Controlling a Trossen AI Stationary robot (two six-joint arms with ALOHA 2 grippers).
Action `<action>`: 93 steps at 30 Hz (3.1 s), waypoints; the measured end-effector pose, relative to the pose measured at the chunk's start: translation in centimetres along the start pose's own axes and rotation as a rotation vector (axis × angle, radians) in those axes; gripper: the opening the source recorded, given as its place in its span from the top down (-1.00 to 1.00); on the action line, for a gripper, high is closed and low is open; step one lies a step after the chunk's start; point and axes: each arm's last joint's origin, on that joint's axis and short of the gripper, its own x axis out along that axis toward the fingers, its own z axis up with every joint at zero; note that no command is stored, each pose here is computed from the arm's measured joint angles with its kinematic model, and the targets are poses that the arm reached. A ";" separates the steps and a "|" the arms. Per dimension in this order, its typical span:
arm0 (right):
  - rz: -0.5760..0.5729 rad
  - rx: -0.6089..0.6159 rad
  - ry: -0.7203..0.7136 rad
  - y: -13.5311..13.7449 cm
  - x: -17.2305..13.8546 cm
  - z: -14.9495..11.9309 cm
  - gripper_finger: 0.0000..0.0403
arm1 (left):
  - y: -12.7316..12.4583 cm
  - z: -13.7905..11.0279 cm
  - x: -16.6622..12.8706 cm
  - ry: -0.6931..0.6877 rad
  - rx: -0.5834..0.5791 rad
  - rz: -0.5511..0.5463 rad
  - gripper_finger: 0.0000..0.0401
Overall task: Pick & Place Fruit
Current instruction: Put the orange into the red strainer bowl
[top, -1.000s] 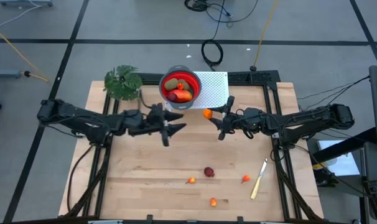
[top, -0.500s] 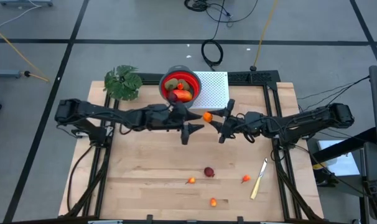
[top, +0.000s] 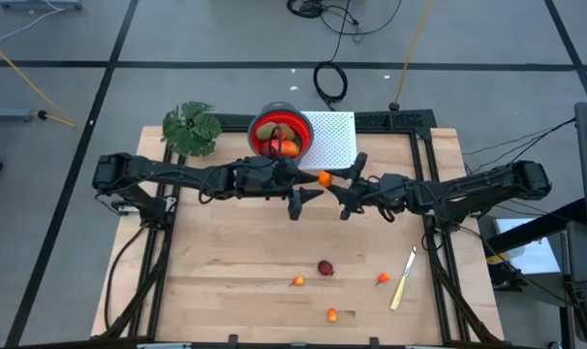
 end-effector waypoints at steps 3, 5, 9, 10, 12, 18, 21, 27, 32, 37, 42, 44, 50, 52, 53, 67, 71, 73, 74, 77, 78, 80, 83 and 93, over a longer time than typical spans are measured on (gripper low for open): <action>0.001 0.000 -0.001 0.0 0.0 0.0 0.23 | 0.0 0.0 0.0 -0.001 0.000 0.000 -0.06; 0.005 -0.001 0.004 0.0 0.0 0.0 0.23 | 0.0 0.0 0.0 0.004 0.000 -0.003 -0.06; -0.015 -0.006 0.033 0.0 0.0 -0.1 0.23 | 0.0 -0.1 0.0 0.010 0.009 -0.004 -0.06; -0.025 -0.005 0.041 0.0 0.0 -0.1 0.23 | 0.1 -0.1 0.0 0.010 0.013 -0.003 -0.06; -0.027 -0.005 0.041 0.0 0.0 -0.1 0.23 | 0.2 0.1 -0.3 0.012 0.028 0.001 -0.06; -0.027 -0.005 0.038 0.0 0.0 -0.1 0.23 | 0.8 1.0 -1.0 -0.014 0.018 0.039 -0.06; -0.036 0.005 0.021 -0.1 -0.1 0.1 0.23 | 1.1 0.9 -0.9 -0.002 -0.006 0.049 -0.06; -0.044 0.021 -0.021 0.0 -0.3 0.7 0.23 | 1.2 0.7 -0.7 0.006 -0.055 0.047 -0.06; -0.051 0.030 -0.039 0.2 -0.2 0.9 0.23 | 1.1 1.3 -0.7 -0.051 -0.065 0.014 -0.12; -0.042 0.036 -0.065 0.6 0.3 1.0 0.23 | 1.0 1.5 -0.7 -0.062 -0.068 0.003 -0.28; -0.057 0.048 -0.091 1.0 0.7 1.1 0.23 | 1.0 1.4 -0.7 -0.051 -0.086 0.005 -0.38; -0.059 0.051 -0.093 1.0 0.8 1.1 0.23 | 1.0 1.3 -0.7 -0.049 -0.086 0.006 -0.39; -0.092 0.075 -0.124 1.0 1.1 1.3 0.23 | 1.0 1.2 -0.7 -0.035 -0.087 0.006 -0.40; -0.098 0.079 -0.130 1.1 1.2 1.4 0.23 | 1.0 1.2 -0.7 -0.033 -0.080 0.006 -0.40; -0.101 0.082 -0.134 1.1 1.3 1.4 0.23 | 1.0 1.2 -0.7 -0.033 -0.080 0.007 -0.40; -0.080 0.107 -0.117 1.6 2.4 1.8 0.23 | 1.0 1.1 -0.7 -0.018 -0.084 -0.011 0.01; -0.080 0.148 -0.115 1.6 2.4 1.8 0.23 | 1.0 1.1 -0.7 -0.015 -0.088 -0.010 0.17; -0.078 0.150 -0.113 1.6 2.4 1.7 0.23 | 1.1 1.0 -0.7 -0.006 -0.088 -0.011 0.22; -0.076 0.149 -0.112 1.6 2.4 1.7 0.23 | 1.1 0.9 -0.7 0.003 -0.088 -0.014 0.24; -0.068 0.162 -0.108 1.7 2.4 1.7 0.19 | 1.1 0.7 -0.7 0.027 -0.085 -0.013 0.25; -0.065 0.170 -0.107 1.7 2.4 1.7 0.16 | 1.2 0.7 -0.7 0.032 -0.083 -0.011 0.26; -0.064 0.187 -0.109 1.7 2.4 1.7 0.10 | 1.2 0.7 -0.7 0.034 -0.078 -0.011 0.26; -0.064 0.198 -0.103 1.7 2.4 1.6 -0.01 | 1.2 0.6 -0.7 0.039 -0.068 -0.009 0.26; -0.136 0.189 0.024 1.8 2.5 1.0 -0.25 | 2.6 1.3 -1.2 0.013 -0.012 0.076 0.27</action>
